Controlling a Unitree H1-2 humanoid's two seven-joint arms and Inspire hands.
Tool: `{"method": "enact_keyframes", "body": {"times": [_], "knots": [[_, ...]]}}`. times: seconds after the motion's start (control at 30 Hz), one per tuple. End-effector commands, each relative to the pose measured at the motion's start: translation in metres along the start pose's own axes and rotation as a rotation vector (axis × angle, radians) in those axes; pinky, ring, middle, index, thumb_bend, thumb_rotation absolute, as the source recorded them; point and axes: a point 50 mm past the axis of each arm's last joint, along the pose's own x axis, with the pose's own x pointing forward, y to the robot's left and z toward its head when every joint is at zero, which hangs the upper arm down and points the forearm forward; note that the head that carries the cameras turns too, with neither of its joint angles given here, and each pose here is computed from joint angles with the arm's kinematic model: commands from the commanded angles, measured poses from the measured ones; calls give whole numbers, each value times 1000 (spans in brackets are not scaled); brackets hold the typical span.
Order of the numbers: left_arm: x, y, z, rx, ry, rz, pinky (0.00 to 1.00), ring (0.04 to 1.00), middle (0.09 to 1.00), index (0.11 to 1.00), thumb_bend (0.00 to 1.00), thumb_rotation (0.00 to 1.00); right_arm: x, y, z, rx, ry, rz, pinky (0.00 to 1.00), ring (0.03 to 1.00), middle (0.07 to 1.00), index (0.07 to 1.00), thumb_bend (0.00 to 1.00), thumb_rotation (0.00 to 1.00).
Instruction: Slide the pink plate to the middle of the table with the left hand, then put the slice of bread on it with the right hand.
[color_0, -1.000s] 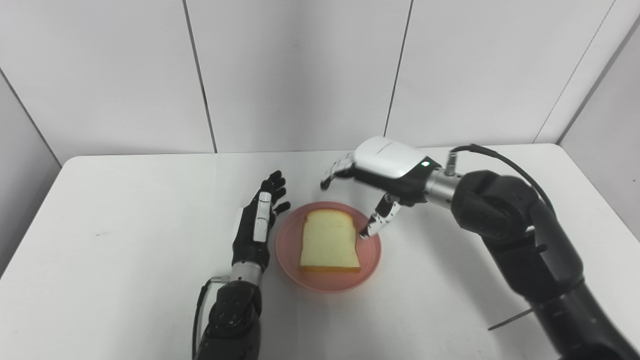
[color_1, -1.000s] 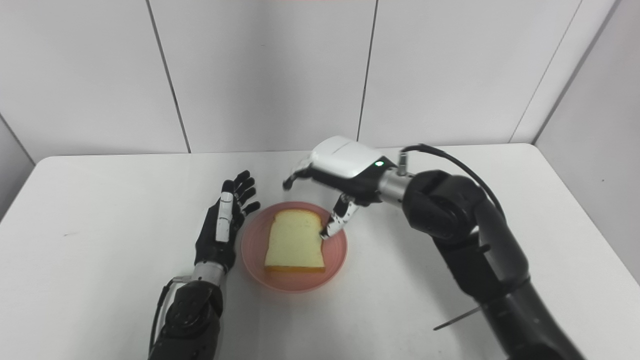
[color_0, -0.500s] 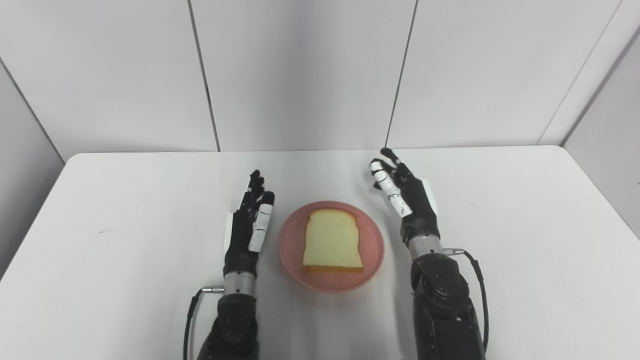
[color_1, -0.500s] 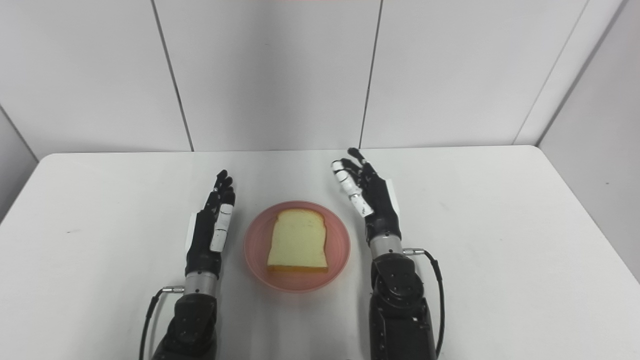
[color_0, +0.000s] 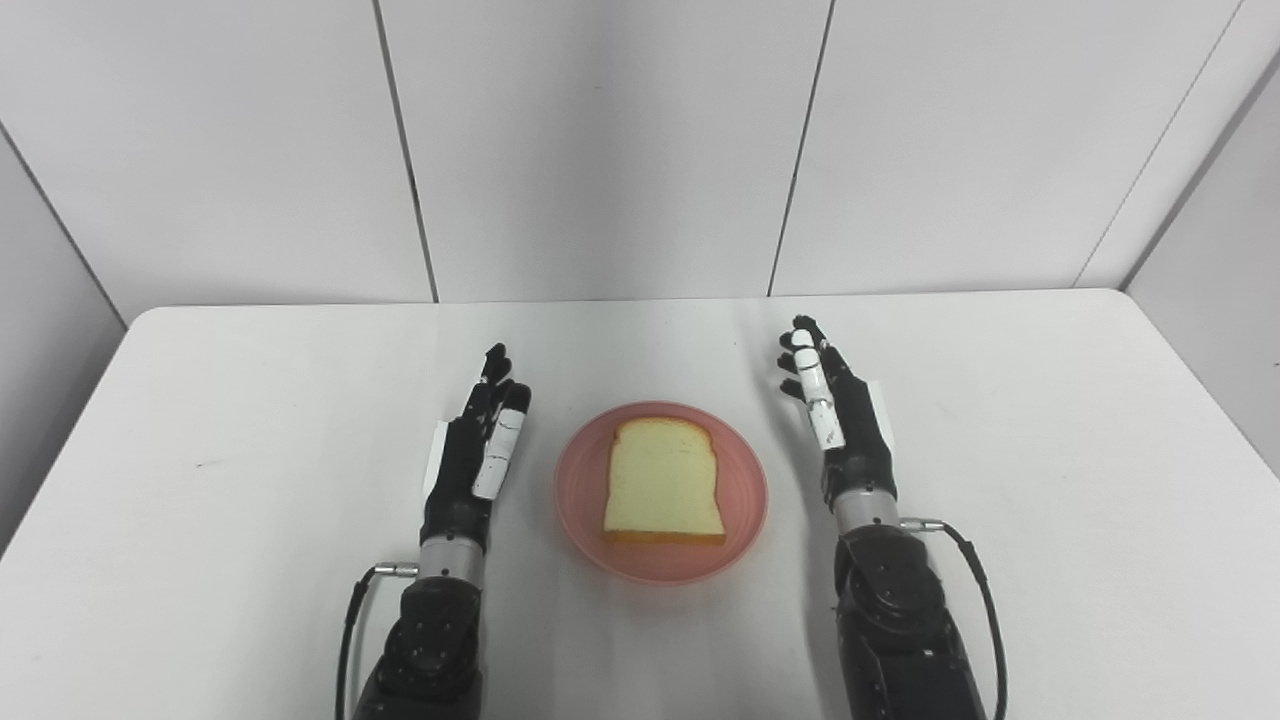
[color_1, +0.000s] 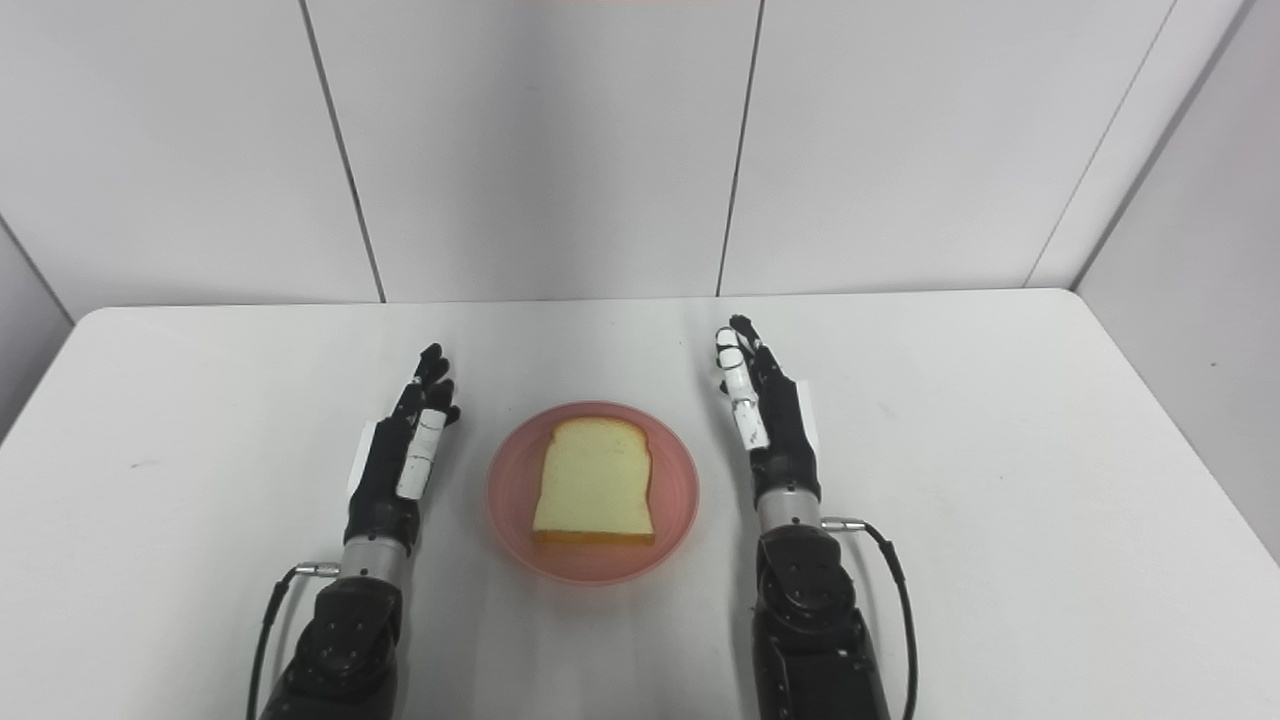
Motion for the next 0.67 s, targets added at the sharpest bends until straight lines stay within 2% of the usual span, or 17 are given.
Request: {"method": "enact_keyframes", "body": {"times": [0.0,0.17,0.27,0.37,0.63], "knots": [[9,-3,18,-32,-44,7,928,966,971,927,994,962,4,-3,12,-7,-113,-6,857,845,834,866,615,990],[9,-10,24,-66,-66,81,899,944,946,913,1000,962,1,-4,1,12,-102,-14,892,859,842,883,677,1000],[10,-15,26,-90,-67,106,925,957,953,927,1000,975,-1,-3,-2,48,-76,-17,907,869,857,903,692,1000],[10,-18,27,-102,-63,110,967,973,963,946,1000,999,-2,-3,-5,90,-61,-13,898,875,866,904,698,1000],[9,-16,29,-108,-52,98,988,981,971,955,1000,1000,-6,-4,-10,199,-29,-4,864,890,893,918,723,1000]]}}
